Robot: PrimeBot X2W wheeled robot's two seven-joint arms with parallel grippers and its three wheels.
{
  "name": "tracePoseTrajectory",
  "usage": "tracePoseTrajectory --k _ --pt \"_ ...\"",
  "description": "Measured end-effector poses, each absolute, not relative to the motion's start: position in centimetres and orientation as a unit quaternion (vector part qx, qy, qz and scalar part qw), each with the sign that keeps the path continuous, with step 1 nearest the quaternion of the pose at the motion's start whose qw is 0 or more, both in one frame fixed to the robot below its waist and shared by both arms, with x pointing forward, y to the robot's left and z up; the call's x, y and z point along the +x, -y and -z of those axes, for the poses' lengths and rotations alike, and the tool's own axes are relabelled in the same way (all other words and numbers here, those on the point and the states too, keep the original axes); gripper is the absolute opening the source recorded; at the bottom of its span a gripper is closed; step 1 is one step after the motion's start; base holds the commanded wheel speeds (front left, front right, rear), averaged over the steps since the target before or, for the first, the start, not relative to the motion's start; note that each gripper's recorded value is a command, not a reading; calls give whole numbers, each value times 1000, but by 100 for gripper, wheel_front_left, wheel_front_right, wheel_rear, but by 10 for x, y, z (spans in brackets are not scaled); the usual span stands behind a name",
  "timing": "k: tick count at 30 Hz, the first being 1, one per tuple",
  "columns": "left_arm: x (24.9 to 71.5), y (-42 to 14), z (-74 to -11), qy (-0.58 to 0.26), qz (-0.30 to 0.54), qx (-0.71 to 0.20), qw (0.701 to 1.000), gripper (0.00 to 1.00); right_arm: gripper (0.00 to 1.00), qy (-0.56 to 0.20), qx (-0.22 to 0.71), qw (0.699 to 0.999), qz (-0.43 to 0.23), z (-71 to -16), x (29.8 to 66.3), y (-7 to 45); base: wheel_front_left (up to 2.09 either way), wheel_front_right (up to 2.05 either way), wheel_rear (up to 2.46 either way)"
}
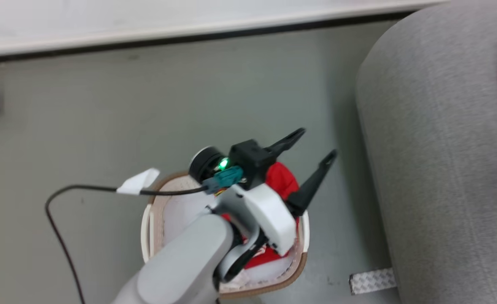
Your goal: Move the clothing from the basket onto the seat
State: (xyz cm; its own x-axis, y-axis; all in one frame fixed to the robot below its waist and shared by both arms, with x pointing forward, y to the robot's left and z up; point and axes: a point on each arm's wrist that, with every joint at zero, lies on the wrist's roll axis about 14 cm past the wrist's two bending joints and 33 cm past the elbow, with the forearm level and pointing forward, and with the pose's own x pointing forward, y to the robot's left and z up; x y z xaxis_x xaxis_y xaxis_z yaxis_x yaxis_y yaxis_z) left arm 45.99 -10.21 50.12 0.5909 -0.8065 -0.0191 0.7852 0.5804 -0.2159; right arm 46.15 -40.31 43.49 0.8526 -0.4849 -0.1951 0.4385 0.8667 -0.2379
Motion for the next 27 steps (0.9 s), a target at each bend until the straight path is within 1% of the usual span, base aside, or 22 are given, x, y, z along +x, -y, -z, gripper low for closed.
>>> tracePoseTrajectory --k 4,8,14,18,22,27 --pt "453 92 -510 -51 430 -94 896 100 100 -107 -85 963 232 -442 435 387 0 0 0" --pt "449 75 -519 -42 400 -98 910 100 100 -64 -85 971 215 -466 419 370 0 0 0" --pt "437 38 -528 -24 342 -106 933 100 100 10 -76 983 165 -508 409 330 0 0 0" --pt "430 1 -532 -6 287 -103 952 100 100 52 -66 988 129 -531 404 301 0 0 0" --pt "422 -38 -532 11 227 -98 969 100 100 69 -57 993 81 -538 404 266 0 0 0" --pt "407 -76 -528 22 162 -102 981 100 100 67 -43 996 46 -533 399 239 0 0 0"
